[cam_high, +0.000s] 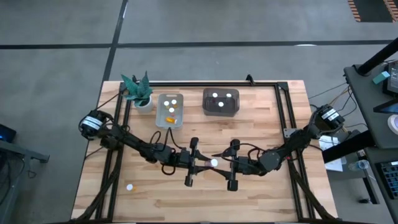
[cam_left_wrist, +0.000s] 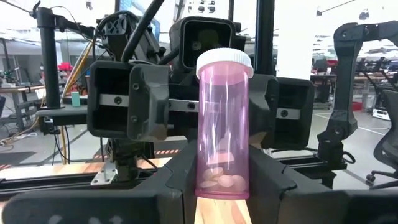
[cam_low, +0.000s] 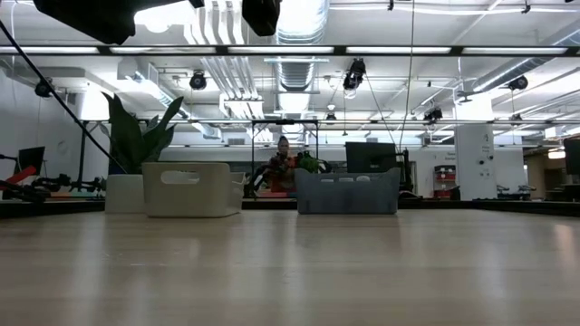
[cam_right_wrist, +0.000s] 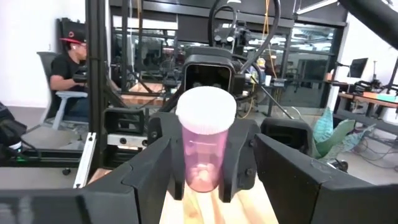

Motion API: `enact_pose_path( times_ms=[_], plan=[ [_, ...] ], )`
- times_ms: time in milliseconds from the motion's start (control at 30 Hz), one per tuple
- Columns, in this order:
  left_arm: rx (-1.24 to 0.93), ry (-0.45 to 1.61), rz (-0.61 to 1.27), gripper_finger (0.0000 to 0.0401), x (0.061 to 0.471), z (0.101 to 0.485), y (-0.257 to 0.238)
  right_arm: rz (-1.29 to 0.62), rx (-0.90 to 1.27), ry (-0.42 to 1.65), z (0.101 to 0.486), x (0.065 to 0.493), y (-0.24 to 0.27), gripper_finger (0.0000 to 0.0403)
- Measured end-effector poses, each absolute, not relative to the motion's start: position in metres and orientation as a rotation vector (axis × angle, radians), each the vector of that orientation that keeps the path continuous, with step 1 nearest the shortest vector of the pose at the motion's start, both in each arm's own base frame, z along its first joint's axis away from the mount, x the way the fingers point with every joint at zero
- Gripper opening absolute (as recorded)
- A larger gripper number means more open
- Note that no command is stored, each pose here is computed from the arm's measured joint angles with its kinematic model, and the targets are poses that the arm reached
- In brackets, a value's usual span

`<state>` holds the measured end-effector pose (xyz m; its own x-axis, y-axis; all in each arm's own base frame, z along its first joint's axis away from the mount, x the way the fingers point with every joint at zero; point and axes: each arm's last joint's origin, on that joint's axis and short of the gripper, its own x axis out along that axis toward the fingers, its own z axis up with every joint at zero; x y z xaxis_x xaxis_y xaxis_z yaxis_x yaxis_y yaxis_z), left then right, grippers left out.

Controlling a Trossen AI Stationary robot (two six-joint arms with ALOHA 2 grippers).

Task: Pick and place medicine bottles into bin by pill shape (circle, oval)
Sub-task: Put the pink tablet bottle into the gray bin

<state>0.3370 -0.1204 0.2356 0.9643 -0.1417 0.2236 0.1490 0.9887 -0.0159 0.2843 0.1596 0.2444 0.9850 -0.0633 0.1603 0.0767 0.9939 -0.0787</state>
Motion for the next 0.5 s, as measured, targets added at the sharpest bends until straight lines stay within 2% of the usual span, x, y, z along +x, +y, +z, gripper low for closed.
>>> enact_pose_path(
  times_ms=[133, 500],
  plan=[
    [-0.034, -0.229, -0.147, 0.0083, 0.3369, 0.2361, -0.1204, -0.073, -0.091, -0.156, 0.2439, 0.2851, 0.1589, 0.0207],
    [-0.034, -0.229, -0.142, 0.0083, 0.3370, 0.2362, -0.1202, -0.077, -0.095, -0.153, 0.2436, 0.2861, 0.1571, 0.0119]
  ],
)
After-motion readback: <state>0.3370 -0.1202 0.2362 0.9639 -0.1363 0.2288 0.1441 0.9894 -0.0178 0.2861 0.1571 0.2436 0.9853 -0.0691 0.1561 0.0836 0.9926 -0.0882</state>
